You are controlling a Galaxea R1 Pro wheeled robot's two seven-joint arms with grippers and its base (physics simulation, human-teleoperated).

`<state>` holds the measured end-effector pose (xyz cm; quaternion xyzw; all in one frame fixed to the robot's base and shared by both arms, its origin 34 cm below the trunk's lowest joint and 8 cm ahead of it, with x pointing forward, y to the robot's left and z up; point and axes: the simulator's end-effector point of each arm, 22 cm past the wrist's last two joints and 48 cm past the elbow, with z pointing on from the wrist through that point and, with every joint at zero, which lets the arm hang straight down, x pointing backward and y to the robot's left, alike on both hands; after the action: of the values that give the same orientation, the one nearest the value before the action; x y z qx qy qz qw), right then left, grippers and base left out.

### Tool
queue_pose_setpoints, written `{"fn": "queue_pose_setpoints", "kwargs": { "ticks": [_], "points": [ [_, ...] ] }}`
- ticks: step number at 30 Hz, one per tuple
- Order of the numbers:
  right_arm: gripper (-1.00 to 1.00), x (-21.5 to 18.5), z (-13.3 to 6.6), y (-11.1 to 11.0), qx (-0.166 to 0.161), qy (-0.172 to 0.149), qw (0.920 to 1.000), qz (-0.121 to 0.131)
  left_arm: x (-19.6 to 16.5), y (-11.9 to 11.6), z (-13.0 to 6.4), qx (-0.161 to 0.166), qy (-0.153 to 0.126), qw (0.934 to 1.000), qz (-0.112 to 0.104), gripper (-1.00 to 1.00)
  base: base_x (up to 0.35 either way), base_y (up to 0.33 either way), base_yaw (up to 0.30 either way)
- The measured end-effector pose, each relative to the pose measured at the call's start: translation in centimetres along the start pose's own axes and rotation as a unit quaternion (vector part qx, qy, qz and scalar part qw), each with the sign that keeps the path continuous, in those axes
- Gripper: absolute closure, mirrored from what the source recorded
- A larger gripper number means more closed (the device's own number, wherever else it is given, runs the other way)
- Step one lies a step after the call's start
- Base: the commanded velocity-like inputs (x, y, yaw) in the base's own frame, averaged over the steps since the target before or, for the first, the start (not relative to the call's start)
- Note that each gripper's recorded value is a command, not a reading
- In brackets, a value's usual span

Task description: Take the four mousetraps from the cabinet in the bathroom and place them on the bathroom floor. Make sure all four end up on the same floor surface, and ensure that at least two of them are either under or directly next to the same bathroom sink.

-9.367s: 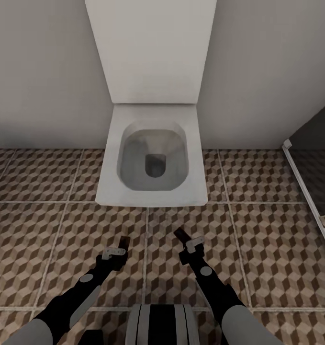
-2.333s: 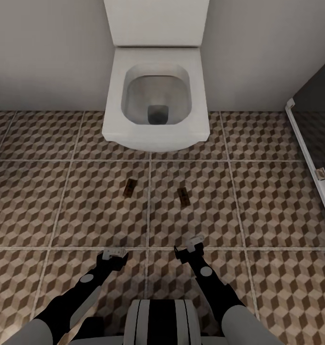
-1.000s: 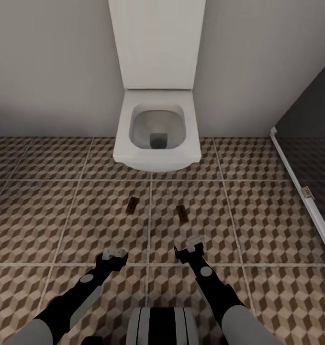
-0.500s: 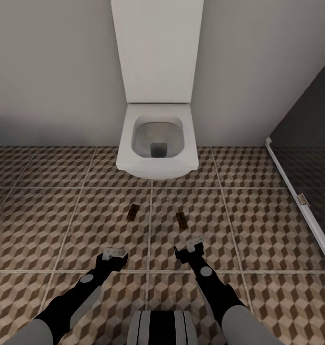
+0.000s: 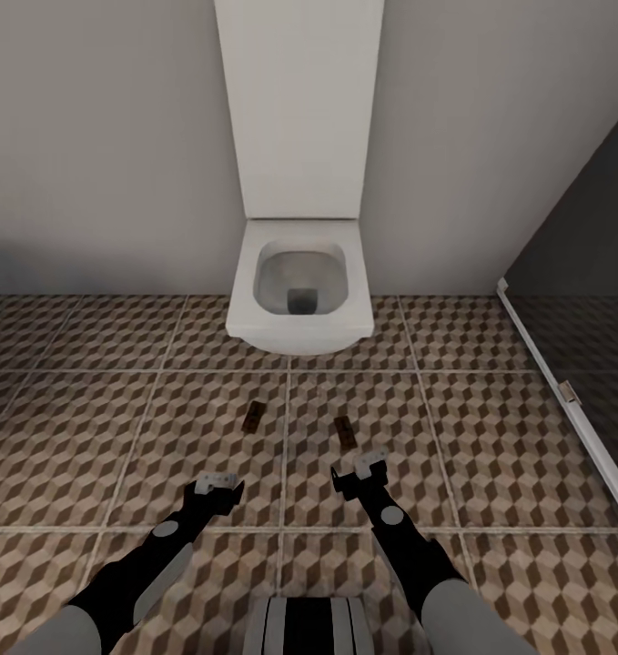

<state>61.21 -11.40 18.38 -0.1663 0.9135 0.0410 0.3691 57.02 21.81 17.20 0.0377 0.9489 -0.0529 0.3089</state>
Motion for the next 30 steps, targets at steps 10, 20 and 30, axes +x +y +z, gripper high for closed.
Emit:
{"fn": "queue_pose_setpoints", "kwargs": {
  "ticks": [10,20,30],
  "points": [
    [-1.0,-2.2,-1.0,-0.4,0.003,-0.01,0.9999,-0.002,-2.1,0.0,-1.2,-0.001,-0.01,0.9999,0.001,-1.0,0.0,0.0,0.0],
    [-1.0,-4.1,-2.2,-0.7,0.003,-0.009,0.9999,-0.002,-3.9,-0.1,-2.6,-0.001,-0.01,1.0,0.001,-1.0,0.0,0.0,0.0],
    [-1.0,-6.0,-3.5,-1.0,0.003,-0.009,1.0,-0.002,-5.6,-0.2,-4.1,-0.001,-0.009,1.0,0.001,-1.0,0.0,0.0,0.0]
  ]
}}
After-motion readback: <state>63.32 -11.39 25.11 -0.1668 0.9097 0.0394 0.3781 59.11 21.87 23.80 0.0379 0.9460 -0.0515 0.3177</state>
